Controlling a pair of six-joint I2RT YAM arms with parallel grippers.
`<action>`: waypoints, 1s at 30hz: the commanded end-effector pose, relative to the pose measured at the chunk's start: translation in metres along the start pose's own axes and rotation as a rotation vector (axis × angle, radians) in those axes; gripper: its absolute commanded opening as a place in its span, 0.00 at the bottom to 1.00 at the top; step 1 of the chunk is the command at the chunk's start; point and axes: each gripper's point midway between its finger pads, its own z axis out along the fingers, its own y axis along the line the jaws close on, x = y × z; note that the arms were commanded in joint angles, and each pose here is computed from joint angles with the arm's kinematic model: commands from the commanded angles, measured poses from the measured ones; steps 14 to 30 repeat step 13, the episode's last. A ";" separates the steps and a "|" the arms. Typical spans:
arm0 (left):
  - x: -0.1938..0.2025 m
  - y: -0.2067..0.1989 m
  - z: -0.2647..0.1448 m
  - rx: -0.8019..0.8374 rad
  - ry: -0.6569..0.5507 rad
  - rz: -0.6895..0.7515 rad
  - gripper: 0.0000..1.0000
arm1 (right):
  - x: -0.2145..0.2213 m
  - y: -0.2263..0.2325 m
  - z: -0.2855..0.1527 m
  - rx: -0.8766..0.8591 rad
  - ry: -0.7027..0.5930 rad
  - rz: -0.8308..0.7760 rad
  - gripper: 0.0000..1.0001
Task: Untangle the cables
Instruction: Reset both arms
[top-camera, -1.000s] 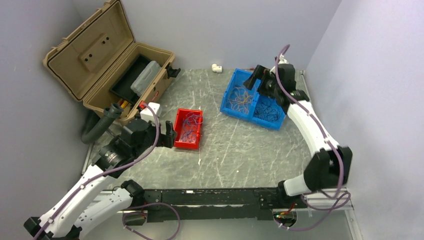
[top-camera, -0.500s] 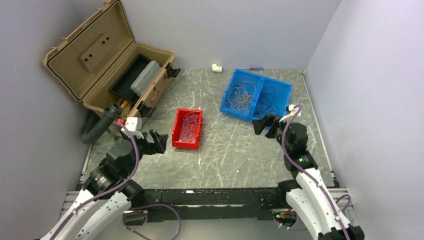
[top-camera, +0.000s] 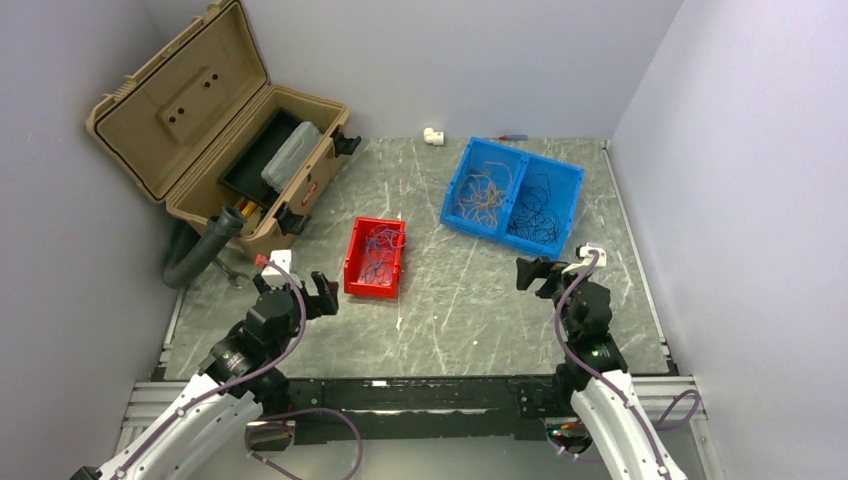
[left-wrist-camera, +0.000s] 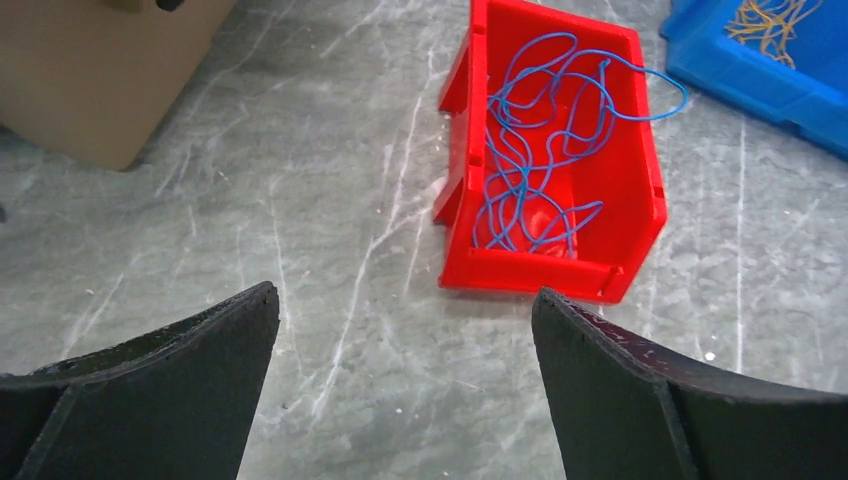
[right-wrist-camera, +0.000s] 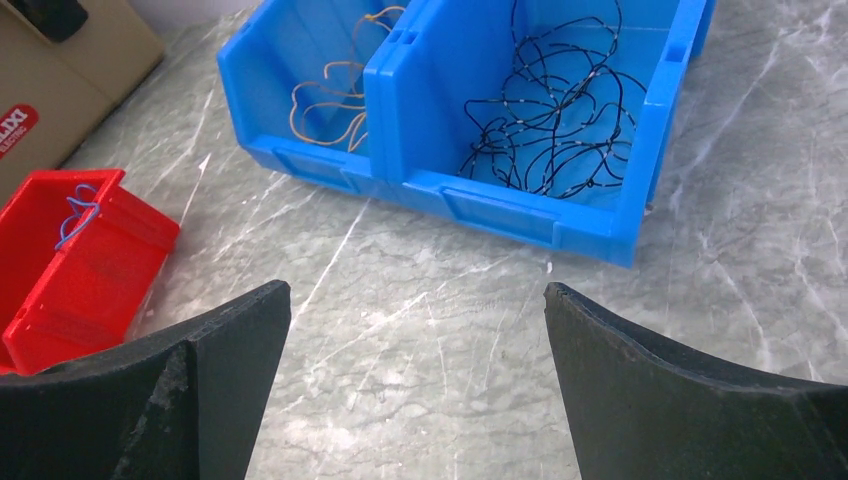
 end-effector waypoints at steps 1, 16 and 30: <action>-0.022 0.006 0.006 -0.045 -0.103 0.010 0.99 | -0.020 -0.001 0.003 0.012 -0.080 -0.030 0.99; -0.022 0.016 0.004 -0.097 -0.118 -0.015 0.99 | -0.021 -0.003 0.003 0.022 -0.084 -0.022 0.99; -0.022 0.016 0.004 -0.097 -0.118 -0.015 0.99 | -0.021 -0.003 0.003 0.022 -0.084 -0.022 0.99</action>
